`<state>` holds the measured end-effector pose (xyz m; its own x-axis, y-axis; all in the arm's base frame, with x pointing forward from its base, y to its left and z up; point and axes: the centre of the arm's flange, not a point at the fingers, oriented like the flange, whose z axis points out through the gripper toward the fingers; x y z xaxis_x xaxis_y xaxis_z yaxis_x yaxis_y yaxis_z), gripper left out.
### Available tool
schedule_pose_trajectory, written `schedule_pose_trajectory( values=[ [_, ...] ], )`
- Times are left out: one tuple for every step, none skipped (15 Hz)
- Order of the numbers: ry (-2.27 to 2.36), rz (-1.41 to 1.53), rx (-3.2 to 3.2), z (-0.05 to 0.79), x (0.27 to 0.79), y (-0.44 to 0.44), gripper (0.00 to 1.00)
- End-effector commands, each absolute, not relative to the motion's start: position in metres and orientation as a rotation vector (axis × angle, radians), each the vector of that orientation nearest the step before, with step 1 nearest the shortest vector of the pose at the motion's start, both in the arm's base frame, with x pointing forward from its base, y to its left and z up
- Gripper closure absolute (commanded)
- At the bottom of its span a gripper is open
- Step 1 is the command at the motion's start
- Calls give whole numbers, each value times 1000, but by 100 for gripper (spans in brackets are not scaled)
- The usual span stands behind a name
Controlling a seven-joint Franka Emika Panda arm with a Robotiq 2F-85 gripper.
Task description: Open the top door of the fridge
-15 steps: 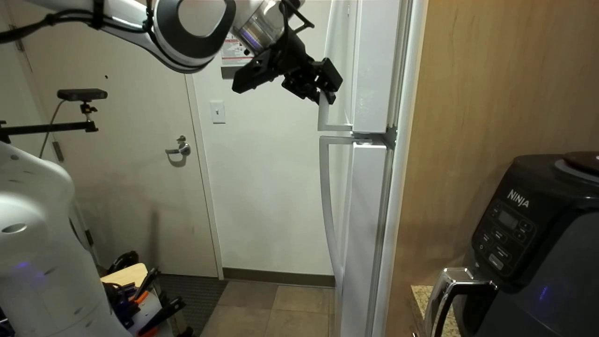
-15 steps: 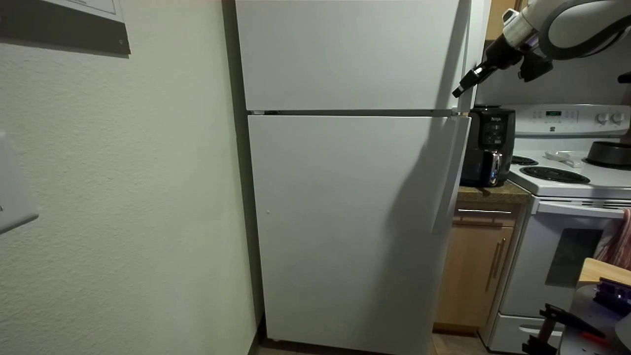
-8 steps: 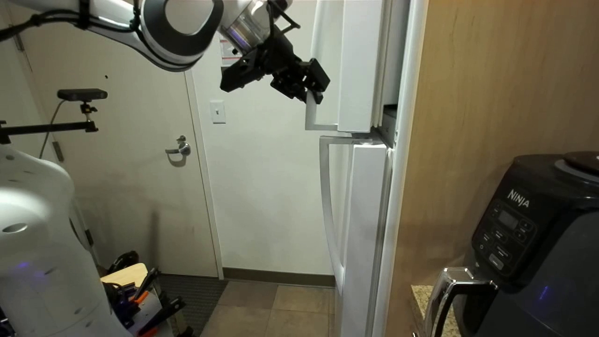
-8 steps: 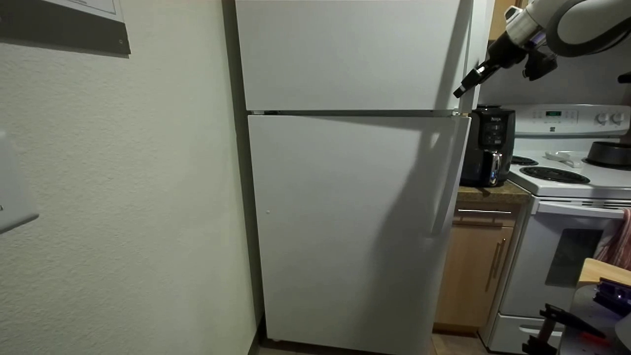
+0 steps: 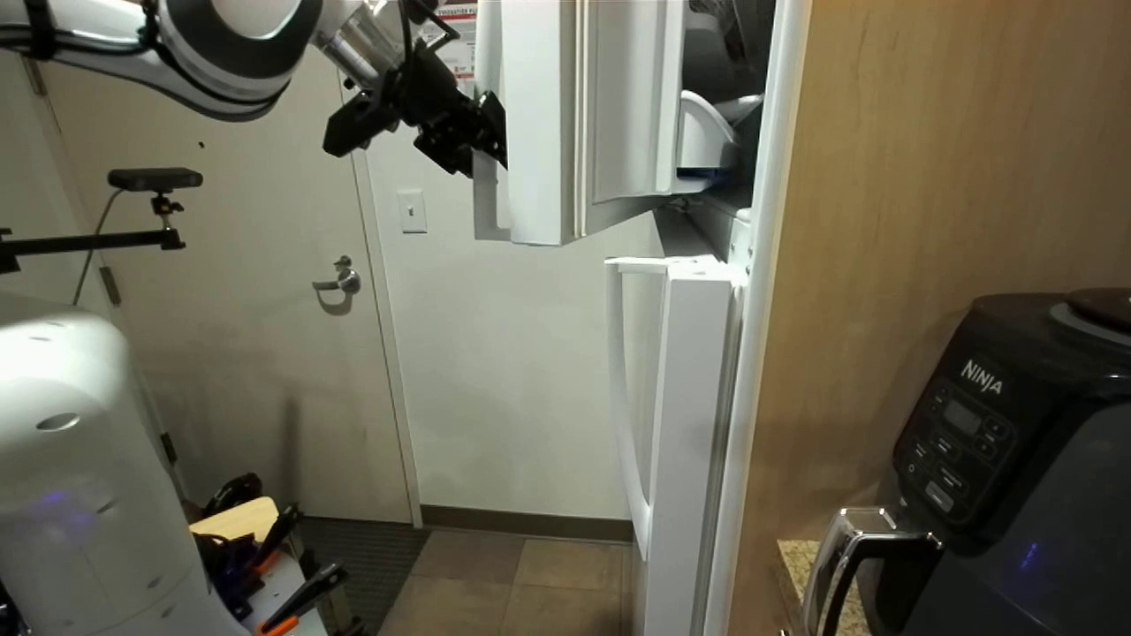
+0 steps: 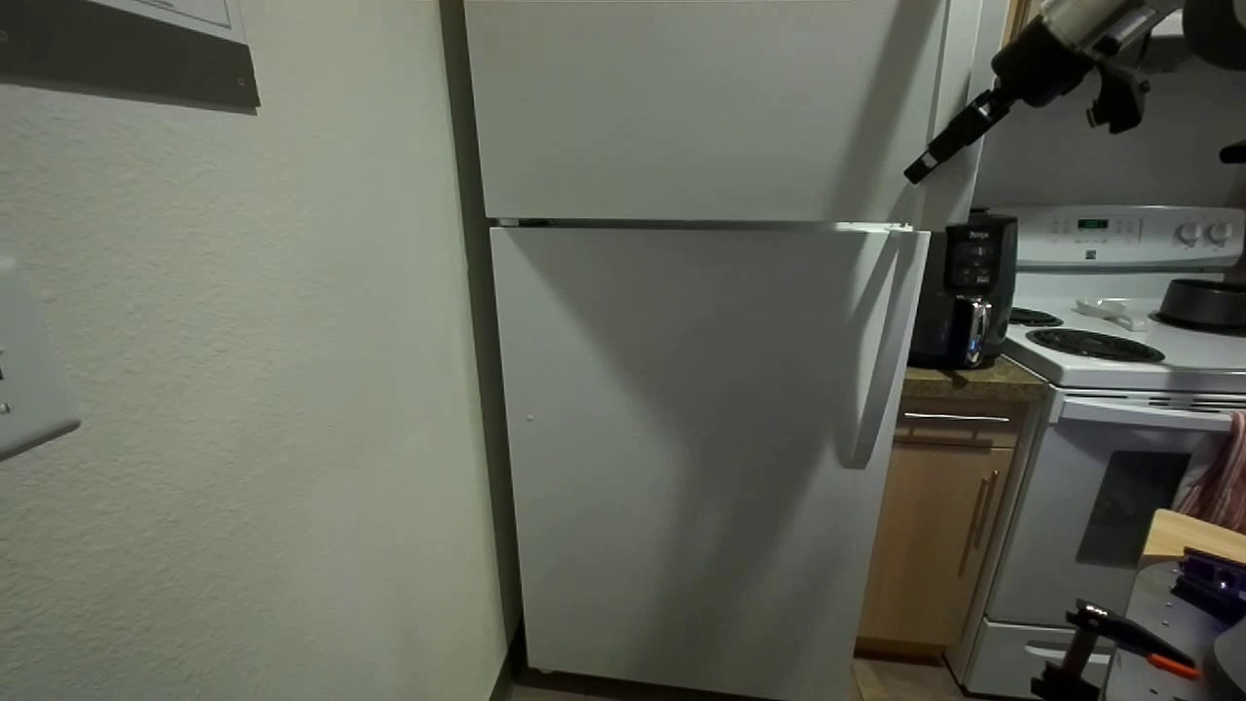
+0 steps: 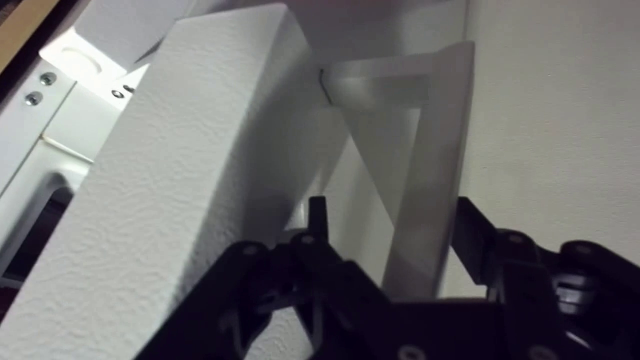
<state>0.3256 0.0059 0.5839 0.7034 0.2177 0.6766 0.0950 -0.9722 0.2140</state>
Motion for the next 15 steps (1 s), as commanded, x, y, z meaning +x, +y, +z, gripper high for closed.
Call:
schedule_pose_trajectory(
  values=[
    [253,1123,2747,584,326,6,30],
    [243,1119,2751,583,326,3,25],
    [232,1114,2756,582,328,-1,25],
    [227,1110,2758,581,328,-2,25],
    [223,1108,2759,580,329,-3,25],
    [218,1107,2760,580,329,-5,25],
    [217,1108,2760,580,329,-5,25],
    [216,1108,2760,580,329,-5,25],
    [217,1108,2760,580,329,-5,25],
    [217,1108,2760,580,329,-5,25],
    [217,1108,2760,580,329,-5,25],
    [217,1108,2760,580,329,-5,25],
    [217,1108,2760,580,329,-5,25],
    [217,1108,2760,580,329,-5,25],
    [217,1108,2760,580,329,-5,25]
  ],
)
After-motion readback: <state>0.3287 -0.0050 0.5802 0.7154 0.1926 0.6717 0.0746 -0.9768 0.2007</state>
